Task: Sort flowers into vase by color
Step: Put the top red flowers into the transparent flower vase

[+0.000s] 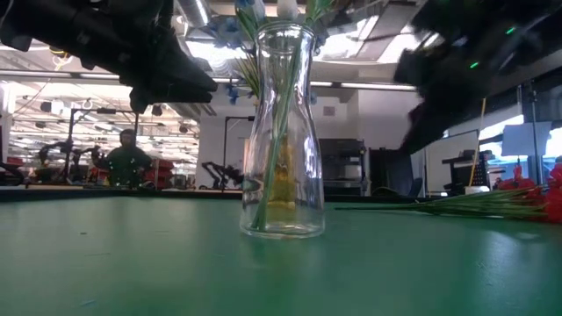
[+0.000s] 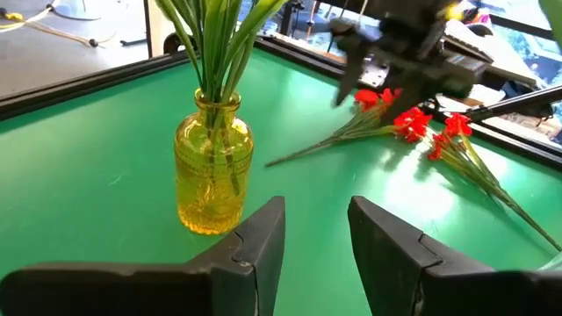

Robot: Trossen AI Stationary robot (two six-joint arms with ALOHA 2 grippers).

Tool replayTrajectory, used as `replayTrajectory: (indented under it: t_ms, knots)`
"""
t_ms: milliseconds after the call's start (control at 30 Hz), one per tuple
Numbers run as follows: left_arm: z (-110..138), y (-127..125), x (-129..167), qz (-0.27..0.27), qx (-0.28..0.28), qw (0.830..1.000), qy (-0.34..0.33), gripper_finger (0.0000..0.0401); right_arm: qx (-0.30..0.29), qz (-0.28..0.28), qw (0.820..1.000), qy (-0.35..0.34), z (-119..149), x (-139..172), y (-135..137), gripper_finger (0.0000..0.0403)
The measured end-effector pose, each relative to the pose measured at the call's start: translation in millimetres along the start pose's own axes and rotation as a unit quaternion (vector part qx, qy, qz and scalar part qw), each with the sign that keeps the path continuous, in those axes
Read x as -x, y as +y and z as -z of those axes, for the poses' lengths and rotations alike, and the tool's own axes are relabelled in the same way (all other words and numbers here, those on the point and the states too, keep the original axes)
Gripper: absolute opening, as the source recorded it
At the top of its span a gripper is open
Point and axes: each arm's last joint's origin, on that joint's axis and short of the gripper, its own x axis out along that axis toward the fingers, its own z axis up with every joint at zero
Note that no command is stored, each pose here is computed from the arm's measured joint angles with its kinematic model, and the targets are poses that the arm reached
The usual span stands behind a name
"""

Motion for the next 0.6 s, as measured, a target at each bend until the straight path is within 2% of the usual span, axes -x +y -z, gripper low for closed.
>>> replayTrajectory:
  t_ms: [133, 267, 467, 600]
  knots:
    - [0.8, 0.4, 0.0, -0.002, 0.0, 1.0, 0.003, 0.0124, -0.006, -0.06, 0.998, 0.003, 8.5, 29.1, 21.3, 0.0282]
    - [0.7, 0.4, 0.0, -0.002, 0.001, 1.0, 0.003, 0.0124, 0.005, -0.123, 0.992, 0.002, 18.2, 45.1, 49.0, 0.0282]
    - [0.7, 0.4, 0.0, -0.002, 0.009, 1.0, 0.003, 0.0124, -0.026, -0.133, 0.99, 0.045, 39.6, 51.9, 76.3, 0.0282]
    - [0.7, 0.5, 0.0, -0.002, 0.008, 1.0, 0.003, 0.0124, -0.005, -0.152, 0.985, 0.078, 54.9, 54.4, 93.5, 0.0282]
